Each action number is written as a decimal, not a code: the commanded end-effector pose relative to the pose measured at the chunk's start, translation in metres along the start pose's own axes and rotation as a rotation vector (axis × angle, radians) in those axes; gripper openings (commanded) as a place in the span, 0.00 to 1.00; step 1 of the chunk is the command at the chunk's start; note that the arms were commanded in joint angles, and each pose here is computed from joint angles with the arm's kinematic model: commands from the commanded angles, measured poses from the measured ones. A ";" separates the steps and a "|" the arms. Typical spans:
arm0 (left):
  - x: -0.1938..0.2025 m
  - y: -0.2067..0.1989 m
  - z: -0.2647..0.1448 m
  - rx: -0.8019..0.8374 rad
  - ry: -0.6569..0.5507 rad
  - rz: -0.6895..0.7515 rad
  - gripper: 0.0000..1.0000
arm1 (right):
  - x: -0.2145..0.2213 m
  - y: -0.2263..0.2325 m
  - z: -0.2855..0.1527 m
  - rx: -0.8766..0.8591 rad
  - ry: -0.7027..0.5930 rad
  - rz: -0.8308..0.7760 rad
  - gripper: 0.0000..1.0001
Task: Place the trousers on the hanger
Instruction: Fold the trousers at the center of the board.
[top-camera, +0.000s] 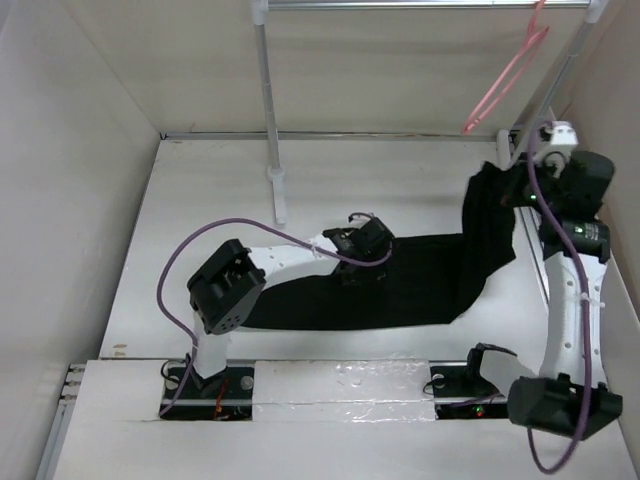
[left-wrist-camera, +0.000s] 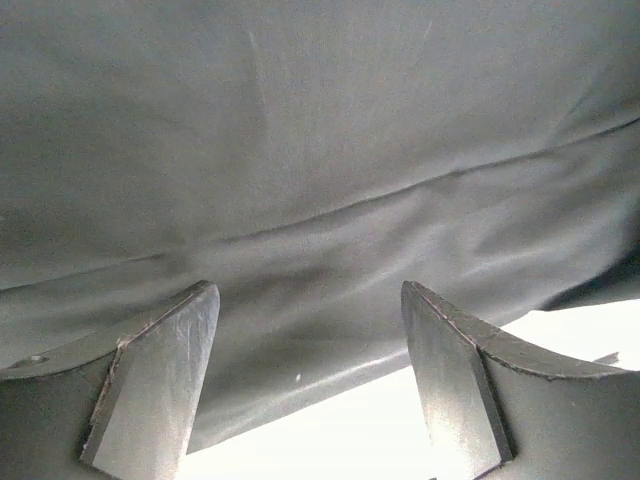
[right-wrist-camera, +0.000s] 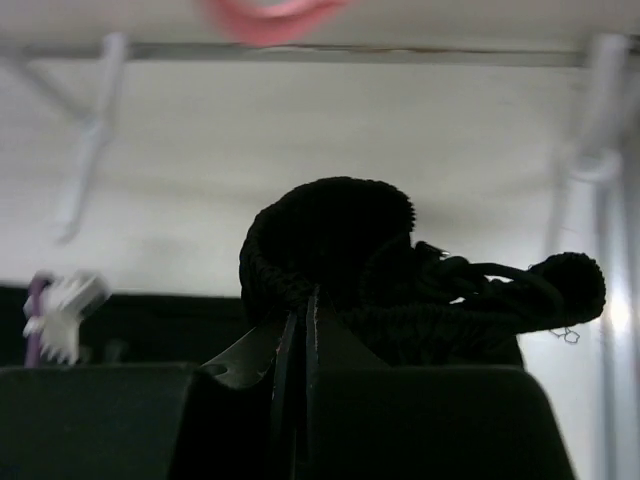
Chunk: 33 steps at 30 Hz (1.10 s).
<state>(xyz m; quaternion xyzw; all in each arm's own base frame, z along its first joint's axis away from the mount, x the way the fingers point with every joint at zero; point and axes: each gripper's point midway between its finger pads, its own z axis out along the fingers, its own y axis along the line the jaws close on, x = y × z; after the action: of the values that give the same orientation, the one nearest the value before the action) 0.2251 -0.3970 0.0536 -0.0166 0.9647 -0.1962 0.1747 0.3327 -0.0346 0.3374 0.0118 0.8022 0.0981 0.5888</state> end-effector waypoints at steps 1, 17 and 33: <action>-0.079 -0.004 -0.068 0.043 -0.188 -0.087 0.71 | -0.008 0.064 -0.009 -0.154 -0.039 -0.021 0.00; -0.204 0.235 -0.344 -0.098 -0.826 -0.417 0.72 | 0.055 0.464 0.023 -0.783 0.105 0.003 0.00; -0.206 0.253 -0.379 -0.239 -0.923 -0.399 0.74 | 0.219 0.497 0.015 -0.880 0.432 -0.156 0.80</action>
<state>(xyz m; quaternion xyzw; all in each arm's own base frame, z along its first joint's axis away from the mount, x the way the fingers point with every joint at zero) 0.3002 -0.0016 0.3631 -0.3197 0.7692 -0.0949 0.5451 0.1747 0.5288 0.1242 -0.3774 0.8153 0.3562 0.2568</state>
